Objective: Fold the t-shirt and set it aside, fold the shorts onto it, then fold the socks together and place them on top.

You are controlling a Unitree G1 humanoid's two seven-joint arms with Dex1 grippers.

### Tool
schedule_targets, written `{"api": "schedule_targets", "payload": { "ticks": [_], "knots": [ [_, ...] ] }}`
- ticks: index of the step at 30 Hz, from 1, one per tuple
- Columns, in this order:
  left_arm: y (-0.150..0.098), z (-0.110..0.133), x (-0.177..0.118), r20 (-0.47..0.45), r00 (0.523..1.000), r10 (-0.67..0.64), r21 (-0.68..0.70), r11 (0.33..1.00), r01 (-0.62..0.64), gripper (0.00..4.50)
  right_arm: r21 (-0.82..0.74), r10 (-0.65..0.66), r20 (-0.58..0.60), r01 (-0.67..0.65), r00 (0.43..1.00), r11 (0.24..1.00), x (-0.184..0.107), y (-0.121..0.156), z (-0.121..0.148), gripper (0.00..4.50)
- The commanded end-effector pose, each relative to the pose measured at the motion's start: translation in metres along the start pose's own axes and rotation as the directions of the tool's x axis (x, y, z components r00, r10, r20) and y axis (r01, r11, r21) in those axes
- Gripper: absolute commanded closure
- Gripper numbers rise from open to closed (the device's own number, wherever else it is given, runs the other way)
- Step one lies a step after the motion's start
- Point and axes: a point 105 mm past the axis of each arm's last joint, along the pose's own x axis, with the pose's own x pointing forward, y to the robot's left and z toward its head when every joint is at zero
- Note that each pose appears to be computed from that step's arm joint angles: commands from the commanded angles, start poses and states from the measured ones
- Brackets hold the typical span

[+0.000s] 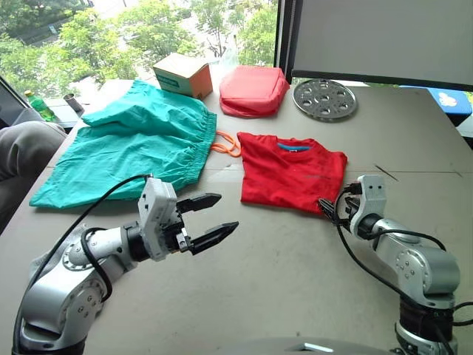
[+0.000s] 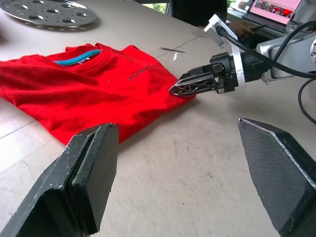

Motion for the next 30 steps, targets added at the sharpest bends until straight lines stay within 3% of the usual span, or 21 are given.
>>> {"api": "schedule_targets", "payload": {
  "ticks": [1,5,8,9,11,13,19,25,30],
  "knots": [
    [-0.006,0.003,-0.004,-0.004,1.0,-0.022,0.051,0.998,0.022,0.41,-0.013,0.137,-0.021,-0.137,0.99,0.99,0.014,0.03,-0.007,0.05],
    [-0.006,0.001,-0.006,-0.01,1.0,-0.008,0.058,0.998,0.008,0.41,-0.058,0.214,-0.039,-0.216,0.976,0.975,0.022,0.046,-0.011,0.05],
    [-0.007,0.001,-0.007,-0.005,1.0,0.005,0.061,0.998,-0.005,0.41,-0.181,0.183,-0.123,-0.203,0.975,0.962,0.035,0.041,-0.029,0.05],
    [-0.007,0.001,-0.007,-0.004,1.0,0.011,0.06,0.998,-0.01,0.41,-0.225,0.152,-0.153,-0.184,0.976,0.957,0.04,0.035,-0.037,0.29],
    [-0.009,0.0,-0.008,-0.007,1.0,0.017,0.065,0.998,-0.016,0.41,-0.308,0.103,-0.19,-0.159,0.976,0.938,0.047,0.025,-0.047,0.85],
    [-0.01,0.0,-0.008,-0.005,1.0,0.021,0.065,0.998,-0.021,0.41,-0.351,0.065,-0.202,-0.135,0.977,0.927,0.05,0.017,-0.052,1.76],
    [-0.011,-0.002,-0.006,-0.003,1.0,0.023,0.062,0.998,-0.023,0.41,-0.27,0.028,-0.137,-0.065,0.99,0.961,0.047,0.002,-0.041,4.49],
    [-0.013,-0.002,0.004,0.016,1.0,-0.022,0.055,0.998,0.021,0.41,-0.132,-0.241,-0.028,0.236,0.97,0.963,0.005,-0.066,-0.028,4.49],
    [-0.013,0.002,0.018,0.044,0.995,-0.086,0.058,0.995,0.084,0.41,0.0,-0.557,0.009,0.557,0.831,0.831,-0.063,-0.135,-0.036,4.49]
  ]
}}
